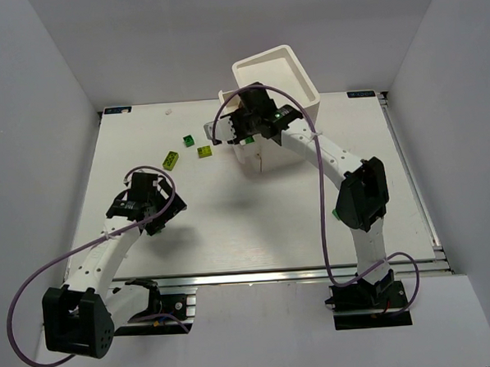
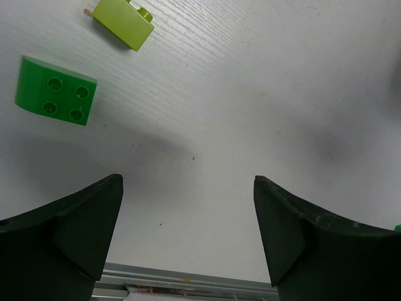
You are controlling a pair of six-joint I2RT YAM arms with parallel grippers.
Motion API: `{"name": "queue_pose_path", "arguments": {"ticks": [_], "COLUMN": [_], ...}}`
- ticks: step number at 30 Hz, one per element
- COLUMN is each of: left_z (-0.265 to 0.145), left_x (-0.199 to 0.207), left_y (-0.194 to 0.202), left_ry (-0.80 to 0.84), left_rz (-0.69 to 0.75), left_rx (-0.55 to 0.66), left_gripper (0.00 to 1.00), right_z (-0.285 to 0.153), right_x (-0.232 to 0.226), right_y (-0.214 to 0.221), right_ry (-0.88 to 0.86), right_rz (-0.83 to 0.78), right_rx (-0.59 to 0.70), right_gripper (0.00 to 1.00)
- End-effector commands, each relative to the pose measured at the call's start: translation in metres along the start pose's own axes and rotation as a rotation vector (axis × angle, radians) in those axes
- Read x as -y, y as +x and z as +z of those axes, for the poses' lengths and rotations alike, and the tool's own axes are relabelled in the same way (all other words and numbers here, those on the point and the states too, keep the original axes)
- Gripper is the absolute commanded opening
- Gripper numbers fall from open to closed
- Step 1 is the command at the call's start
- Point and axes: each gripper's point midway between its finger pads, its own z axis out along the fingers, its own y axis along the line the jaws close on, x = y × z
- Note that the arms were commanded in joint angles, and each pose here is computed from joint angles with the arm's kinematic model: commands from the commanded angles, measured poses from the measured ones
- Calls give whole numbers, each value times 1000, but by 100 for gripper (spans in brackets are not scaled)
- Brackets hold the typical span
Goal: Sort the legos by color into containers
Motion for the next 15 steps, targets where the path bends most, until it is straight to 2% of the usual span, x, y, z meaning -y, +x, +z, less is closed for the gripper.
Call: {"name": "queue_pose_path", "arguments": {"ticks": [1, 7, 10, 13, 14, 15], "left_z": [-2, -2, -5, -6, -6, -6], "left_x": [2, 0, 0, -2, -3, -3], "left_y": [-6, -6, -7, -7, -6, -6], "left_ry": [17, 10, 15, 8, 5, 6], "left_rz": [-14, -19, -24, -27, -29, -27], "left_rx": [38, 39, 51, 52, 52, 53], "left_gripper": [95, 95, 95, 95, 95, 95], "right_z": [-5, 7, 11, 11, 12, 13], "right_x": [23, 5, -1, -6, -9, -10], "right_y": [4, 6, 8, 21, 13, 14], "right_ry": [71, 8, -21, -48, -55, -58], "right_rz": [-128, -208, -240, -246, -256, -255], "right_rx": [-31, -15, -11, -30, -20, -18], "right_gripper": [10, 15, 22, 43, 55, 58]}}
